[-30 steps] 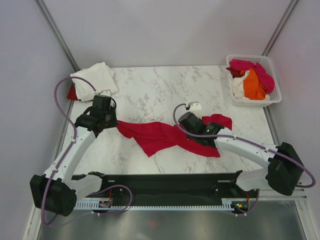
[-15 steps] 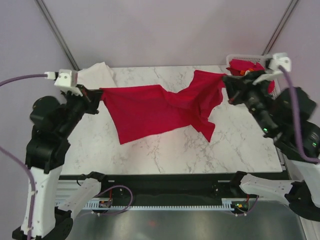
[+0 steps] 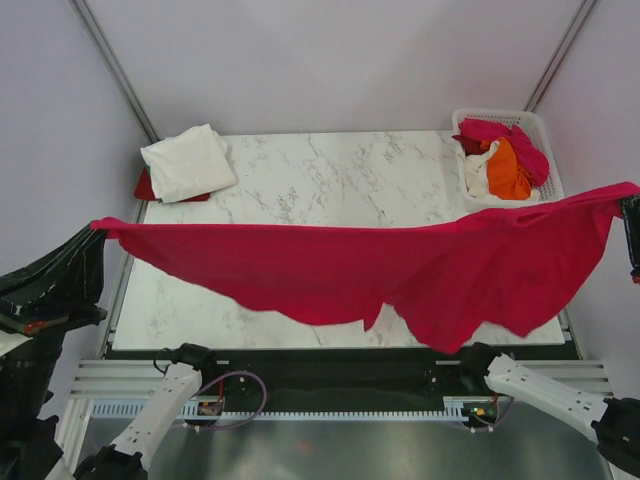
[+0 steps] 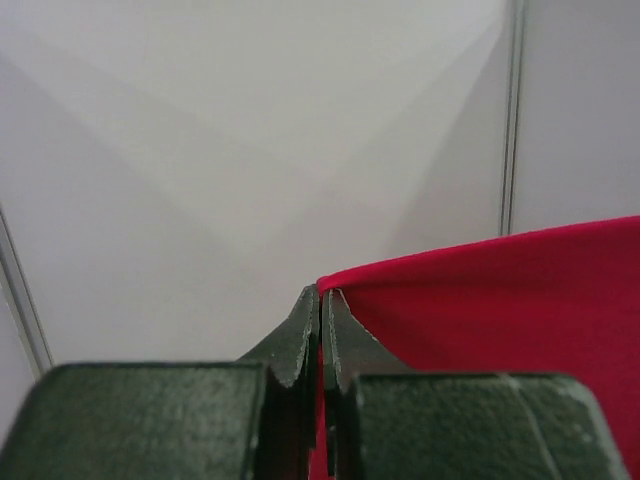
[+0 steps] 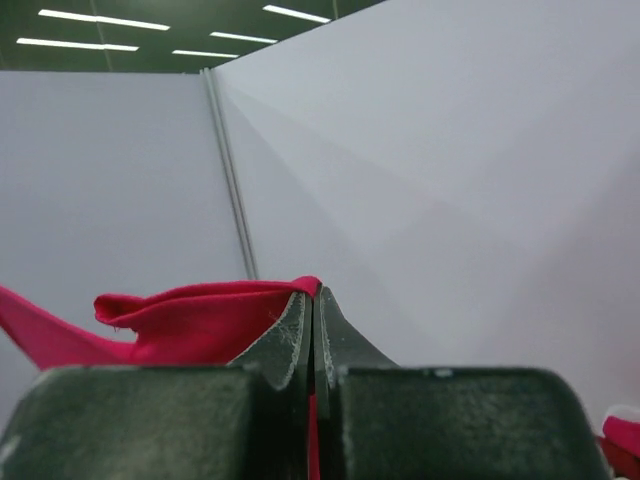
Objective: Fold and stack the t-shirts
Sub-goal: Flatten the tshirt out
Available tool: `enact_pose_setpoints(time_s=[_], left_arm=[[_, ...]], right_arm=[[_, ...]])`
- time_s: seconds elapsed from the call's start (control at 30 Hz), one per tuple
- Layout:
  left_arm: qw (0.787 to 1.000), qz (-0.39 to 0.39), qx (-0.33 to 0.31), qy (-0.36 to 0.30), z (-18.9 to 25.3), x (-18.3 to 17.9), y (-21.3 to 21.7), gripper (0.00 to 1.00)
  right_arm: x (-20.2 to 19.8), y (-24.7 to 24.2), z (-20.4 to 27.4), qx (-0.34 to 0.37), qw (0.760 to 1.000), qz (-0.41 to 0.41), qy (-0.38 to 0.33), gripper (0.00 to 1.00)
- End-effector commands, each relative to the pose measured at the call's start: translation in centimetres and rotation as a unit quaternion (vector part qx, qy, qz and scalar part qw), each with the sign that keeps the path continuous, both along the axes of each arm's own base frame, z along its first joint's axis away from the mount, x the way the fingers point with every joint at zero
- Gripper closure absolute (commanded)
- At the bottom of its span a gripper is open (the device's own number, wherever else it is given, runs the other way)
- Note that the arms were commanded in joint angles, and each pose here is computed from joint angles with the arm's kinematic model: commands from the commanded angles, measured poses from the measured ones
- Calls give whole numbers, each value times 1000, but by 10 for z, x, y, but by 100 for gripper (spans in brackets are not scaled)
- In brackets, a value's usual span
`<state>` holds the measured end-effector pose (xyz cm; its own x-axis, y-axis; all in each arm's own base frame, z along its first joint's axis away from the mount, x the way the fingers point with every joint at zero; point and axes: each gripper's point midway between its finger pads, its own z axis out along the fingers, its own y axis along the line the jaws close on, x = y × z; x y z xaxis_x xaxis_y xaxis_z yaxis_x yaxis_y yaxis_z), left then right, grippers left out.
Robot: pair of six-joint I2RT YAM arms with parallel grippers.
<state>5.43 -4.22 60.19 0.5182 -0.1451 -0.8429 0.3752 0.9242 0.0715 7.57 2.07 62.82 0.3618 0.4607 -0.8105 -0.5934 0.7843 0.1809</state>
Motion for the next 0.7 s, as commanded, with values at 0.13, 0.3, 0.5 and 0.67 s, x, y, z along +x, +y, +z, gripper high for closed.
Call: enact_pose_setpoints(time_s=[0.13,0.3,0.5,0.67], left_arm=[[994,56,58,71,-29,79,-3,98],[977,82,84,179,-83,164,-15,98],[925,149,137,322,-184,280,-23,98],[832,220,118,495,-315,402,17,76]], right_arm=[[114,26,-8,-104,965,-205,124,100],[189,68,-50,-194,911,-309,190,100],[343,100,-150,-244,889,-278,271,100],[507,129,-287,-279,856,-219,375,61]])
